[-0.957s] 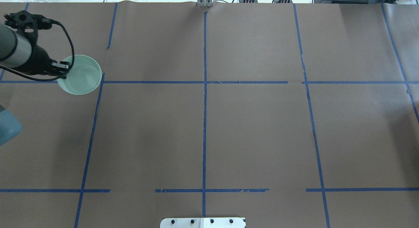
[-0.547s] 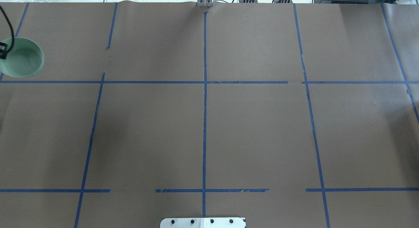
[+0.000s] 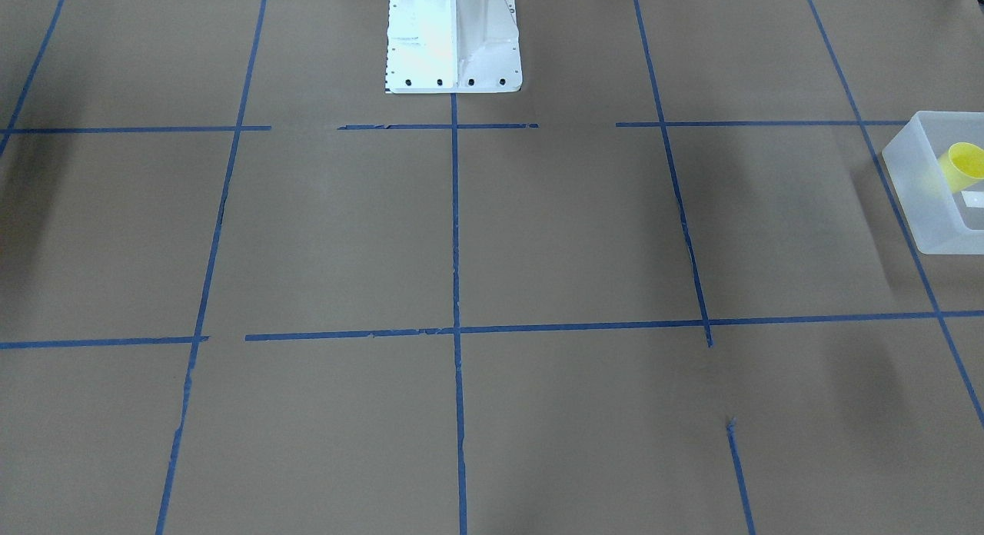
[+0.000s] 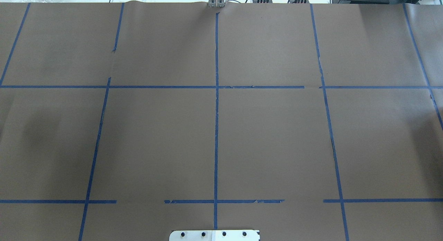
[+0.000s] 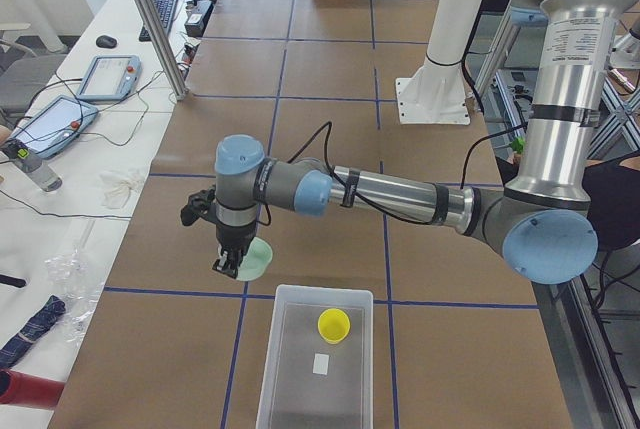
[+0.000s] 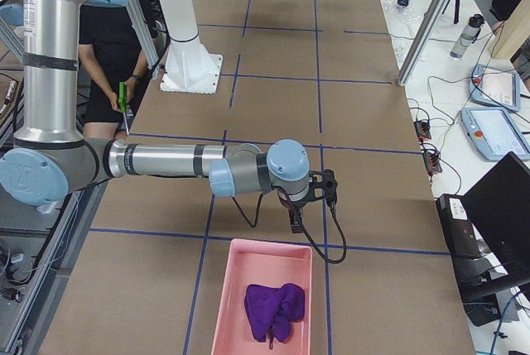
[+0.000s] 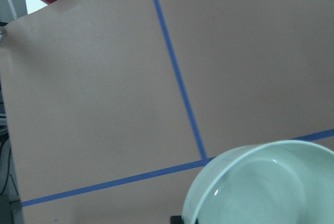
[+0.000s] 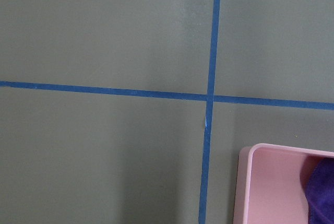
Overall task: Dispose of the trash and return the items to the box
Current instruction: 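Lower the pale green bowl into the clear bin and release it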
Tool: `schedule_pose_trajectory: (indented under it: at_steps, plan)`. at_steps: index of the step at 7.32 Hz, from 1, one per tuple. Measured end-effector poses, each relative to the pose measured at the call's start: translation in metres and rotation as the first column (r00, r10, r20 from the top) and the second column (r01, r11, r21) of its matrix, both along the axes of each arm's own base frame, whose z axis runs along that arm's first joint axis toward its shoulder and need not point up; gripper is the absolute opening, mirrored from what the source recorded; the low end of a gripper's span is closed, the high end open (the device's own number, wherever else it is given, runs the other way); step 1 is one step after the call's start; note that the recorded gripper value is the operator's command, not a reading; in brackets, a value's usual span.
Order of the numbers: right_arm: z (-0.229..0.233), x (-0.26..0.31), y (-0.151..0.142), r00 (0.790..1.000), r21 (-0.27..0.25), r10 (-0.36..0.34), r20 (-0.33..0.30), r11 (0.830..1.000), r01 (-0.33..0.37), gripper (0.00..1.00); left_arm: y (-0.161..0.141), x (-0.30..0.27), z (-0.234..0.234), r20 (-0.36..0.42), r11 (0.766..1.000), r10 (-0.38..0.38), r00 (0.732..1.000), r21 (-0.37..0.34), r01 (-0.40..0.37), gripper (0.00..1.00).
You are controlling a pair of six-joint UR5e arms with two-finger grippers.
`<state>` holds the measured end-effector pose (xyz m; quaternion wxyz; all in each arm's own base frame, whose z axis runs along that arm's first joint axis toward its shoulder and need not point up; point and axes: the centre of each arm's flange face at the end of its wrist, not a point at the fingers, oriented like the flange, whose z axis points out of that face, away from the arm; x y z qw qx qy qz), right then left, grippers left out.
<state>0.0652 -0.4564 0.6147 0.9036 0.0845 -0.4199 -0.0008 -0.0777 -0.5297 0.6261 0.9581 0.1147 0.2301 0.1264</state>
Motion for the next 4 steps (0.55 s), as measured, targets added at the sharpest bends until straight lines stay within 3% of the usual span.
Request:
schedule_pose_trajectory:
  at_steps: [2, 4]
  plan:
    - [0.0, 0.0, 0.0, 1.0, 0.001, -0.001, 0.0, 1.0, 0.001, 1.0, 0.055, -0.014, 0.091, 0.012, 0.999, 0.024, 1.0, -0.04, -0.024, 0.0]
    - [0.0, 0.0, 0.001, 1.0, 0.002, -0.001, 0.0, 1.0, 0.001, 1.0, 0.098, -0.015, 0.149, 0.014, 0.998, 0.028, 0.999, -0.051, -0.027, 0.0]
